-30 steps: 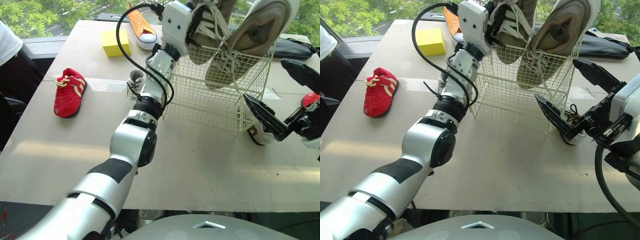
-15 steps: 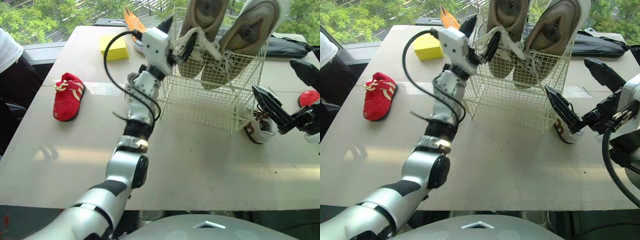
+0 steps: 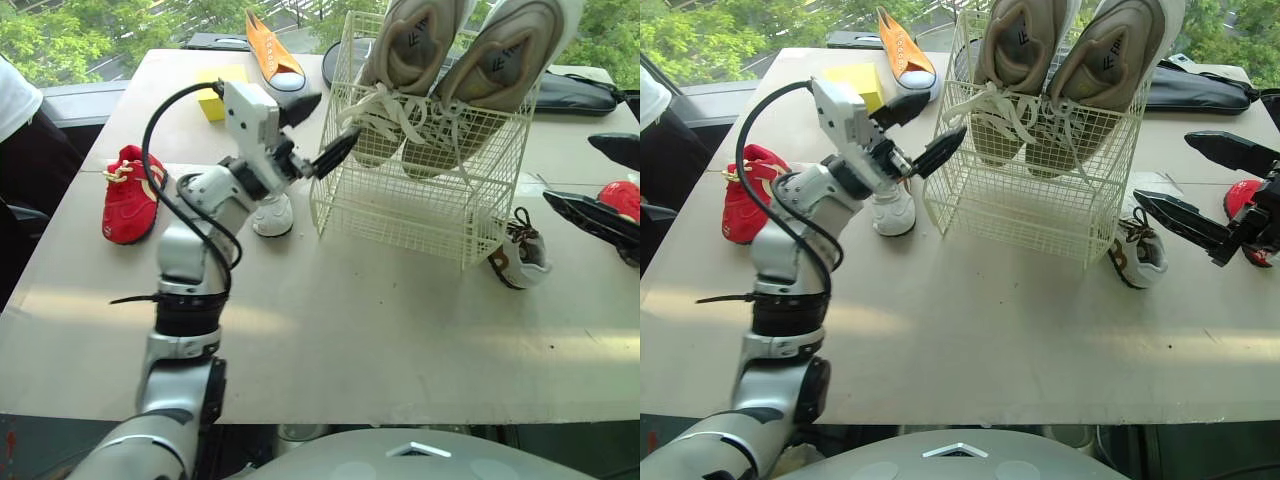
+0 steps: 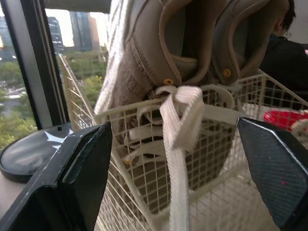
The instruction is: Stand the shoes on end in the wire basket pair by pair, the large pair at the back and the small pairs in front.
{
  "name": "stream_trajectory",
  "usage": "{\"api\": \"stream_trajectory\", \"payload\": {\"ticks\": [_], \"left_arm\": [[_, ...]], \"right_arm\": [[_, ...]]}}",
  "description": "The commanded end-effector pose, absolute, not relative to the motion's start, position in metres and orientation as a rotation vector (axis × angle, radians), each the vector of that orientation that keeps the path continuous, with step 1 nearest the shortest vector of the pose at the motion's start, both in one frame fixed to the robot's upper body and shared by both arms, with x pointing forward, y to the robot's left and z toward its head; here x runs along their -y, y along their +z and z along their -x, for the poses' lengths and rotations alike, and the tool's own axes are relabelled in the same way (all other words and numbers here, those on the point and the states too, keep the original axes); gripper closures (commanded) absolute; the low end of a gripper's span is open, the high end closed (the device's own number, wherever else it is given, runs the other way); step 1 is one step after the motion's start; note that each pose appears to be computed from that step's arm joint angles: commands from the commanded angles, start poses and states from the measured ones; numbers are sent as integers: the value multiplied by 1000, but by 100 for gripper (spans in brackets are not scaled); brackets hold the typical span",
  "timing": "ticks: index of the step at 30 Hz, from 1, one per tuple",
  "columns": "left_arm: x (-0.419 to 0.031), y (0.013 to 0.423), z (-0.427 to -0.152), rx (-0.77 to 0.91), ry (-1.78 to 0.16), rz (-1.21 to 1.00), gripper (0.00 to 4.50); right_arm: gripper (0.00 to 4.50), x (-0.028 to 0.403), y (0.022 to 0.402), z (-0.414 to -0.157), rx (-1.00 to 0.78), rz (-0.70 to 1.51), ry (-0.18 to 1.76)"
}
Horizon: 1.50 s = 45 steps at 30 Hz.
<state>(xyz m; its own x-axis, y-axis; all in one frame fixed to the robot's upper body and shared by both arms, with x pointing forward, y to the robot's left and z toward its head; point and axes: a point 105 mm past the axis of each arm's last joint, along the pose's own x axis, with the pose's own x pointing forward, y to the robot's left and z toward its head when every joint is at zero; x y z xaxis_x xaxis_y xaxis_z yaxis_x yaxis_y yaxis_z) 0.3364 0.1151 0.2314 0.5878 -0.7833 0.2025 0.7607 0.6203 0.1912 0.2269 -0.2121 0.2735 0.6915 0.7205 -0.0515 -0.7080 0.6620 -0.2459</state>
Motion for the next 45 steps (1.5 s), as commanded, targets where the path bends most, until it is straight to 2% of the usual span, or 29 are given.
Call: {"api": "stream_trajectory", "payload": {"ticks": [1, 8, 12, 16, 20, 22, 26, 30, 37, 42, 45], "left_arm": [[-122, 241, -318, 274, -969, -92, 3], [-124, 230, -277, 79, -1202, -21, 3], [-118, 229, -237, -92, -1421, -16, 3], [-107, 232, -221, -154, -1533, -15, 3], [-91, 231, -216, -169, -1608, -19, 3], [-83, 226, -213, -185, -1635, -48, 3], [-76, 227, -214, -173, -1649, -75, 3], [-75, 226, -216, -171, -1647, -70, 3], [-72, 225, -220, -150, -1633, -78, 3], [-72, 227, -223, -127, -1607, -86, 0], [-70, 229, -229, -90, -1567, -84, 0]], "right_arm": [[0, 207, 285, -224, 91, 305, 873], [0, 212, 271, -228, 50, 310, 843], [0, 228, 260, -231, 44, 334, 659], [0, 258, 231, -214, -105, 319, 478], [0, 264, 194, -184, -301, 240, 457], [0, 264, 175, -176, -374, 200, 439], [0, 255, 150, -187, -383, 153, 365], [0, 256, 132, -209, -357, 102, 263], [0, 247, 98, -242, -424, 19, 238], [241, 251, 85, -249, -466, 97, 230], [355, 257, 96, -250, -422, 158, 233]]}}
